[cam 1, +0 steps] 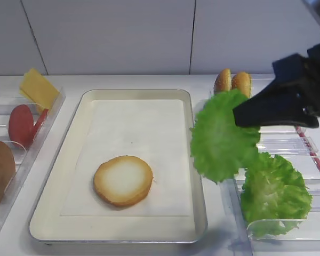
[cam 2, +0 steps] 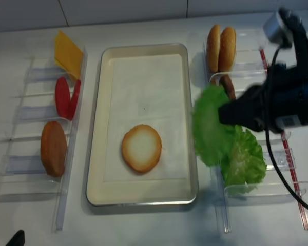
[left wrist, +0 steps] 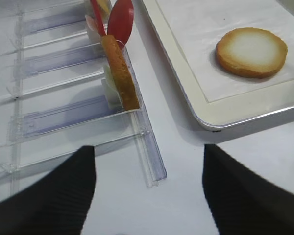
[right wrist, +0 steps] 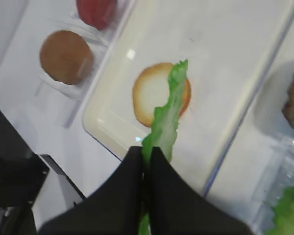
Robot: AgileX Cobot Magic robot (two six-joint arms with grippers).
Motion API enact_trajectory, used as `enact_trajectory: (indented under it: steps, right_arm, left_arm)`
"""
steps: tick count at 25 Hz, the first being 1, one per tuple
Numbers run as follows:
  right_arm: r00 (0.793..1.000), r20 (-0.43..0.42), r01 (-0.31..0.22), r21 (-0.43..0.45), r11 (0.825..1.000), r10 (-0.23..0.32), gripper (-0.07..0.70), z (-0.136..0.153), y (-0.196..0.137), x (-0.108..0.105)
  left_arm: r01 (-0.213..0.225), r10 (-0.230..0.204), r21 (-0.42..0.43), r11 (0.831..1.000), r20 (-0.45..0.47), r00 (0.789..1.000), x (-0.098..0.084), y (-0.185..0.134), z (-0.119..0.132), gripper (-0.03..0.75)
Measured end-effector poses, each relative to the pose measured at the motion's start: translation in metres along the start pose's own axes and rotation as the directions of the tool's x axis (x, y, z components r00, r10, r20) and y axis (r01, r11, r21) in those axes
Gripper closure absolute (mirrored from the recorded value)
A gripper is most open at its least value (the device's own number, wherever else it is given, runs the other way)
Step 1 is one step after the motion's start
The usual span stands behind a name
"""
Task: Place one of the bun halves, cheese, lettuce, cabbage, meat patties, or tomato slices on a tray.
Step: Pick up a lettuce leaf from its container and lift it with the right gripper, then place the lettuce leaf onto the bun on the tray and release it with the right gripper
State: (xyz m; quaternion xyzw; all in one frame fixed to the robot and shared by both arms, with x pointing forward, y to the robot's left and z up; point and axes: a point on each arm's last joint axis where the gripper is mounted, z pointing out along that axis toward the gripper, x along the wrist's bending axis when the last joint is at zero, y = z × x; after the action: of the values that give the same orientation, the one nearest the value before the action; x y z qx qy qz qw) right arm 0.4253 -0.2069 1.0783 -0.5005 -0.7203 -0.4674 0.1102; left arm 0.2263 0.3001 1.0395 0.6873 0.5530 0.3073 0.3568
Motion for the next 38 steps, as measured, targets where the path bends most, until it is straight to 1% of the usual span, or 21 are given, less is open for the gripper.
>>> enact_trajectory:
  steps: [2,4,8,15,23,26,31,34,38]
  right_arm:
    - [0.999,-0.041,0.019,-0.028,0.999,-0.021,0.577,-0.001,0.004,0.005]
    - [0.998,-0.062,0.023,-0.045,0.999,-0.026,0.577,-0.001,0.005,0.007]
    - [0.996,-0.069,0.049,-0.046,0.998,-0.052,0.577,0.003,0.005,0.011]
    - [0.988,-0.095,0.119,-0.028,0.993,-0.121,0.577,0.025,0.004,0.031]
    - [0.978,-0.161,0.148,0.069,0.987,-0.135,0.577,0.073,0.026,0.049]
    - [0.979,-0.159,0.148,0.111,0.983,-0.129,0.577,0.096,0.032,0.053]
    - [0.981,-0.155,0.147,0.188,0.971,-0.119,0.577,0.133,0.034,0.057]
    - [0.981,-0.154,0.147,0.206,0.967,-0.116,0.577,0.151,0.034,0.06]
    - [0.984,-0.142,0.142,0.223,0.964,-0.112,0.577,0.17,0.033,0.059]
  left_arm:
    - [0.0,0.0,0.0,1.0,0.0,1.0,0.0,0.0,0.0,0.243]
    - [0.0,0.0,0.0,1.0,0.0,1.0,0.0,0.0,0.0,0.243]
    - [0.0,0.0,0.0,1.0,0.0,1.0,0.0,0.0,0.0,0.243]
    - [0.0,0.0,0.0,1.0,0.0,1.0,0.0,0.0,0.0,0.243]
    - [0.0,0.0,0.0,1.0,0.0,1.0,0.0,0.0,0.0,0.243]
    - [0.0,0.0,0.0,1.0,0.0,1.0,0.0,0.0,0.0,0.243]
    - [0.0,0.0,0.0,1.0,0.0,1.0,0.0,0.0,0.0,0.243]
    - [0.0,0.0,0.0,1.0,0.0,1.0,0.0,0.0,0.0,0.243]
    - [0.0,0.0,0.0,1.0,0.0,1.0,0.0,0.0,0.0,0.243]
